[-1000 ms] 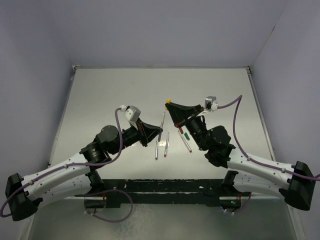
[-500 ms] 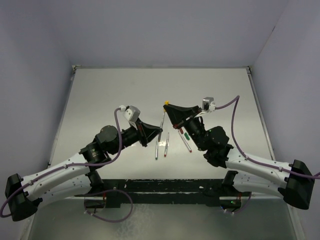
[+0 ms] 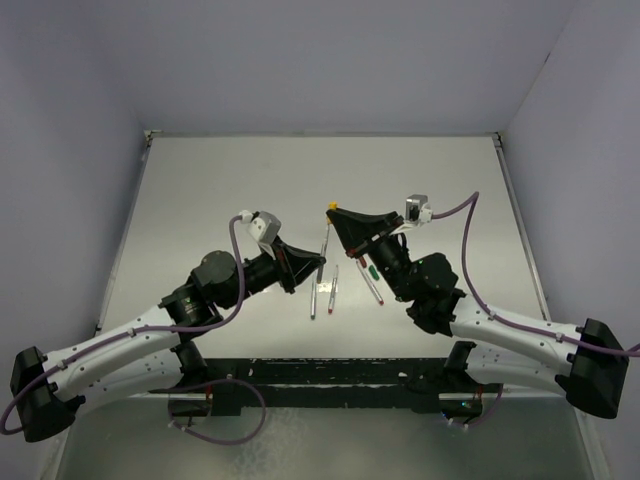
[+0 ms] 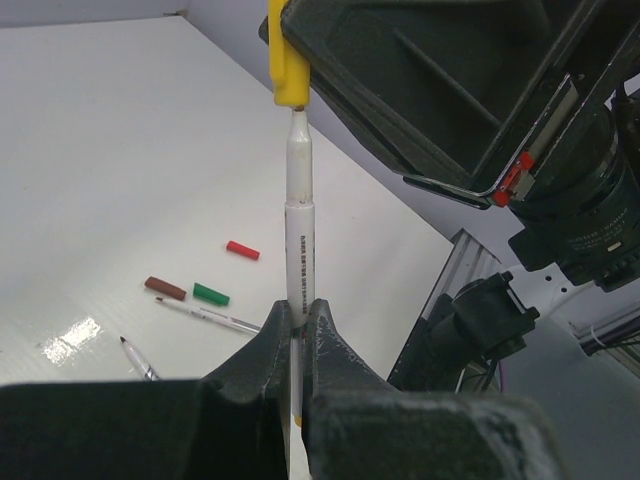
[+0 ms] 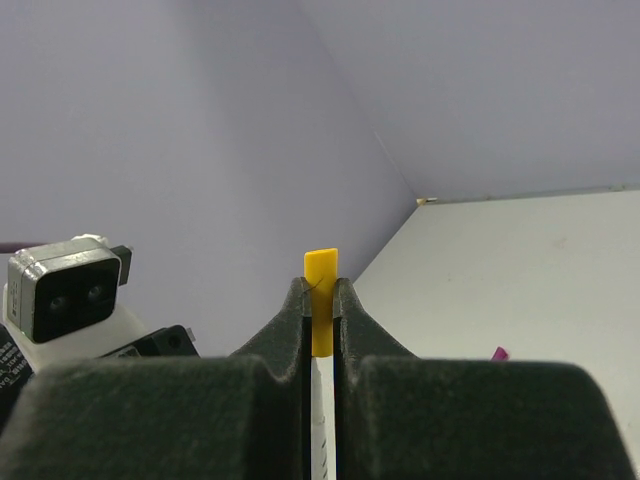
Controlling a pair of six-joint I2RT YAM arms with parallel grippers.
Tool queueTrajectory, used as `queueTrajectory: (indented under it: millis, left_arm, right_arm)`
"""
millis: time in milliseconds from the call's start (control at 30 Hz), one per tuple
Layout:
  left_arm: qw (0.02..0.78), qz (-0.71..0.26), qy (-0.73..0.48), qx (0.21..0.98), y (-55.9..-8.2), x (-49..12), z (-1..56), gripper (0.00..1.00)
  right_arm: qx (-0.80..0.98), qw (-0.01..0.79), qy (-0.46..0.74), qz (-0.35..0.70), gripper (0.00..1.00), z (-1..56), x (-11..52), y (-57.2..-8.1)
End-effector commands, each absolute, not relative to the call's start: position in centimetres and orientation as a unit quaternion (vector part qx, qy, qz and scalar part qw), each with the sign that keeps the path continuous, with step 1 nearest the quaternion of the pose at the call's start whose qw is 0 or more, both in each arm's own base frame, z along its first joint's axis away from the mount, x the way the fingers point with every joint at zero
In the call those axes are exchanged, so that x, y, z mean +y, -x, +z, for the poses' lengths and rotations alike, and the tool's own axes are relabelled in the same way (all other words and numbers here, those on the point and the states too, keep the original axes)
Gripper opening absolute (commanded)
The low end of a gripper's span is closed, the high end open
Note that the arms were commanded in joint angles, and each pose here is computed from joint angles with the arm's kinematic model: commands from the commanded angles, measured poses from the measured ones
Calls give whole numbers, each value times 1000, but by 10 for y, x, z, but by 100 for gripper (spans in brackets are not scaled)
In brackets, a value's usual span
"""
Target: Insert the pens into the pen caps
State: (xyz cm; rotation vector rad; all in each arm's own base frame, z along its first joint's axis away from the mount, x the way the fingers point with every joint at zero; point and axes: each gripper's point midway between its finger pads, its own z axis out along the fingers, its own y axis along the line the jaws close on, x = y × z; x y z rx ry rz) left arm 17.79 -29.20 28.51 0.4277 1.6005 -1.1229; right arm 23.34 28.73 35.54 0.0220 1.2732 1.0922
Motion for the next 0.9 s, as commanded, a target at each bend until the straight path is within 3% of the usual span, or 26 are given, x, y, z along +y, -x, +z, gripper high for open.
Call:
queueTrajectory:
  millis: [0, 433, 867]
  left_arm:
    - [573, -497, -174, 628, -178, -294, 326, 0]
    - [580, -494, -165, 626, -179, -289, 329, 0]
    - [607, -508, -133, 597, -183, -282, 354, 0]
  right_arm:
    - [543, 669, -10, 507, 0, 368, 289, -228]
    - [545, 665, -6, 511, 0, 368, 289, -225]
    - [593, 628, 32, 503, 0, 331, 307, -222]
